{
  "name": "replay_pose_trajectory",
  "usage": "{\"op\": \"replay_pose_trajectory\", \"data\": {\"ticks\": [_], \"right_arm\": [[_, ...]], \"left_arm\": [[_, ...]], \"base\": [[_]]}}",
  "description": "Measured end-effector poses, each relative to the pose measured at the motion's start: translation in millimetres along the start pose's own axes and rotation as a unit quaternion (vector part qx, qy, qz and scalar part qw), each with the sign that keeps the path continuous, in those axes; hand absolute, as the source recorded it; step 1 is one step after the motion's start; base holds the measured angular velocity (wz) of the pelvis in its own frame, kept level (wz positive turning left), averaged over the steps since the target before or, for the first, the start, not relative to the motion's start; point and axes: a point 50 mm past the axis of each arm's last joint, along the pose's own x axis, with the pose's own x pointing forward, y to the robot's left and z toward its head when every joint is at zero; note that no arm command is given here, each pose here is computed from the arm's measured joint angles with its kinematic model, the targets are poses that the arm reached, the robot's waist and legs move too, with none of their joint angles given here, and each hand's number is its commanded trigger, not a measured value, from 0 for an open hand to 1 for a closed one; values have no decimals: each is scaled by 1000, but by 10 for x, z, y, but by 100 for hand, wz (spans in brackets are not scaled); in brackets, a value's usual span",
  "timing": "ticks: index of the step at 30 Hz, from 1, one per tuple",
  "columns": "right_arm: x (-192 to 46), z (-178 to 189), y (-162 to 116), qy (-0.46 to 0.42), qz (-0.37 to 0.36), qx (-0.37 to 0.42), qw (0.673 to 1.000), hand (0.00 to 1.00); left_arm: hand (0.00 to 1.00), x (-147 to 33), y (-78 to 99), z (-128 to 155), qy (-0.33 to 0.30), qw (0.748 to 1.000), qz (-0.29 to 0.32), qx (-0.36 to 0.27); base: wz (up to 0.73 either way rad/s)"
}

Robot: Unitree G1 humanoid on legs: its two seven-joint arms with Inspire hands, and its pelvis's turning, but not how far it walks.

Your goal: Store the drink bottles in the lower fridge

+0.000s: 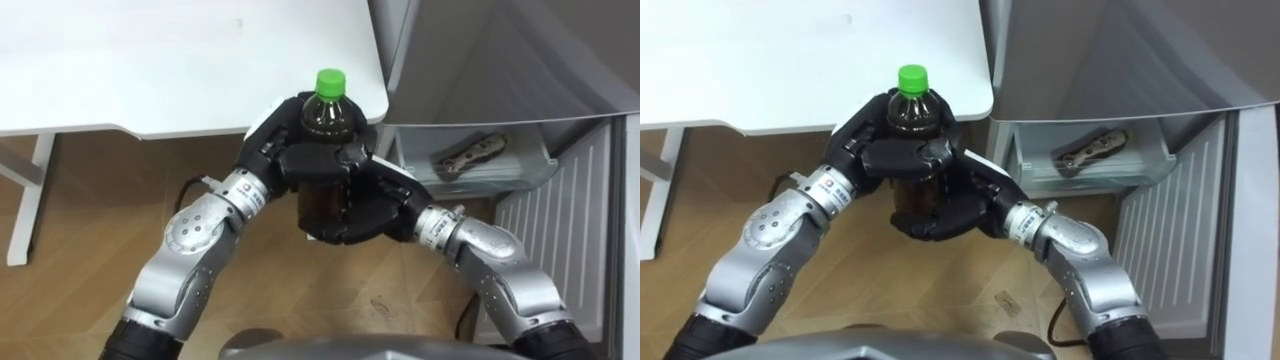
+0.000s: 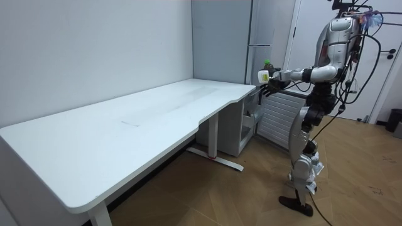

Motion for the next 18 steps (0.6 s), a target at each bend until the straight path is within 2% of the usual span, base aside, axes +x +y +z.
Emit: {"op": "replay_pose_trajectory", "data": {"ticks": [16, 17, 18], "right_arm": [[18, -27, 28, 4, 4, -10, 1000, 100], [18, -25, 29, 2, 4, -10, 1000, 100], [19, -23, 30, 2, 4, -10, 1000, 100]], "left_arm": [[100, 22, -106, -25, -1, 999, -32, -31], [74, 22, -106, -24, -2, 999, -32, -34], [6, 22, -106, -23, -3, 999, -32, -37]], "base": [[0], [0], [0]]}}
